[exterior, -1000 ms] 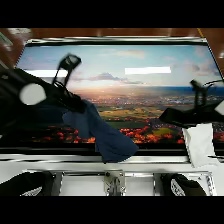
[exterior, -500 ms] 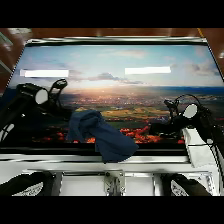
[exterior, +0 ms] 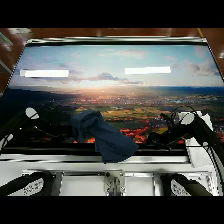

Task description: Fold the shirts.

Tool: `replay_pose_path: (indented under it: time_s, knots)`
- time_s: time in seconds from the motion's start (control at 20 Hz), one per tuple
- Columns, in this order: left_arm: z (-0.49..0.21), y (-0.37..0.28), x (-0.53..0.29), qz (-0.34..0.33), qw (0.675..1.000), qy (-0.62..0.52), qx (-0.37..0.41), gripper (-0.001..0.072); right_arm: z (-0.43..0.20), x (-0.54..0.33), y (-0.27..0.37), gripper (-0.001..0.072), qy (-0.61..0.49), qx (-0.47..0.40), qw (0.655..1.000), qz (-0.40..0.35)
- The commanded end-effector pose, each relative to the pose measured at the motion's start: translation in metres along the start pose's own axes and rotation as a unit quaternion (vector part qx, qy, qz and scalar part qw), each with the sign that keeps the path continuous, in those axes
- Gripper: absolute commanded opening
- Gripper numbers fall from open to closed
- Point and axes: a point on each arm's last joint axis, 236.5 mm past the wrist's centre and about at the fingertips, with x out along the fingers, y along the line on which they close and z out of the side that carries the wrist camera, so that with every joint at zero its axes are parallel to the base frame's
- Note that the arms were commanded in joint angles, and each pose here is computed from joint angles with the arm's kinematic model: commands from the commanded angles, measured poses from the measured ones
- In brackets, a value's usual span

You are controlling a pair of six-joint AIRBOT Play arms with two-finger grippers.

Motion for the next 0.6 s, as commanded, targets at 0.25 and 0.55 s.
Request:
replay_pose_path:
  time_s: [0.25, 0.55]
  knots:
    - [0.020, -0.009, 0.021, -0.050, 0.995, -0.074, -0.049, 0.0193, 0.018, 0.006, 0.014, 0.0683, -0.042, 0.043, 0.997, 0.041]
    - [0.027, -0.020, 0.006, -0.057, 0.995, -0.083, 0.004, 0.0045, 0.018, 0.041, 0.042, 0.0683, -0.061, 0.023, 0.996, 0.053]
